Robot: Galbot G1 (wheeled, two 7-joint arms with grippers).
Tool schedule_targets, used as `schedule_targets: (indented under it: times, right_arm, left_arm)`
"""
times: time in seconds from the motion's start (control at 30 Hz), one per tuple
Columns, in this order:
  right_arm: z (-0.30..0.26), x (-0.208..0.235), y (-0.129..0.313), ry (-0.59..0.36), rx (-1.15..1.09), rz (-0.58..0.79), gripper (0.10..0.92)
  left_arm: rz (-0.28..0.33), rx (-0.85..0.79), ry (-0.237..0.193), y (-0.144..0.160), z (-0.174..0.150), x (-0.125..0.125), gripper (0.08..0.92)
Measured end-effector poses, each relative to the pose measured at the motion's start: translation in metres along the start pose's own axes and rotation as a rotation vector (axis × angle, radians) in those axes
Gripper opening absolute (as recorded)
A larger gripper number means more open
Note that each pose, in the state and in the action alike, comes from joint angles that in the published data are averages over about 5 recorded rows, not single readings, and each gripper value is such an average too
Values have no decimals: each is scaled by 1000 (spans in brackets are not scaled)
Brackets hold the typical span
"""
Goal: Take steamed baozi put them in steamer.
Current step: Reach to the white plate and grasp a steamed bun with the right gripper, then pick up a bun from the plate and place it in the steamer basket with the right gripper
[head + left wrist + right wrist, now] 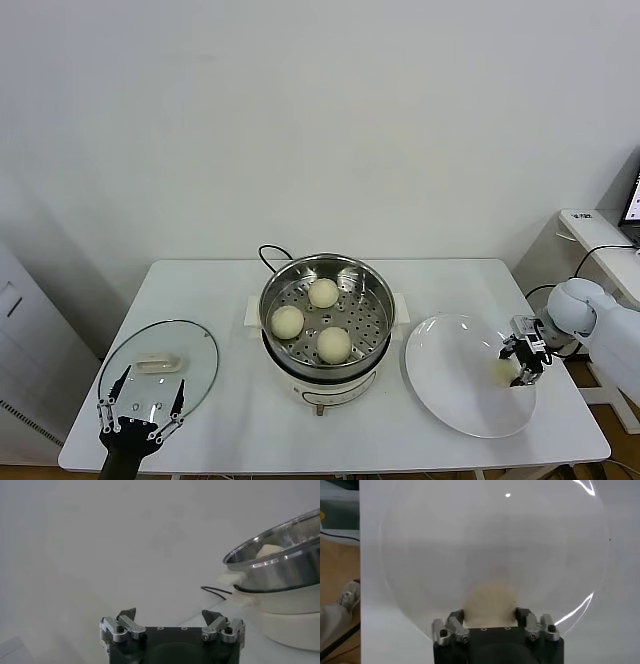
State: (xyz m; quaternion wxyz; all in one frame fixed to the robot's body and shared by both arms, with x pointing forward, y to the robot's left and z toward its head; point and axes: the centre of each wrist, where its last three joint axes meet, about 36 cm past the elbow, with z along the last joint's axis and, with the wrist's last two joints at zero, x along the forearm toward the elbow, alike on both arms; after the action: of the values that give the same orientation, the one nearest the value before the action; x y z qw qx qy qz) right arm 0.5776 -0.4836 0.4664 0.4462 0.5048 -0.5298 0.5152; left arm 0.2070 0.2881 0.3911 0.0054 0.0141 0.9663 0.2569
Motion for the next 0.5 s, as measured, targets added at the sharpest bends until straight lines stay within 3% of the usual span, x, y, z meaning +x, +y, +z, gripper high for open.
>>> schedule_targets:
  times: [0.27, 0.5]
  right_arm:
    - [-18, 40, -23, -51, 1, 48, 416]
    - [-74, 116, -75, -173, 15, 120, 416]
  left_arm:
    - [0, -4, -1, 0, -1, -1, 823]
    - [-8, -4, -10, 2, -5, -6, 823]
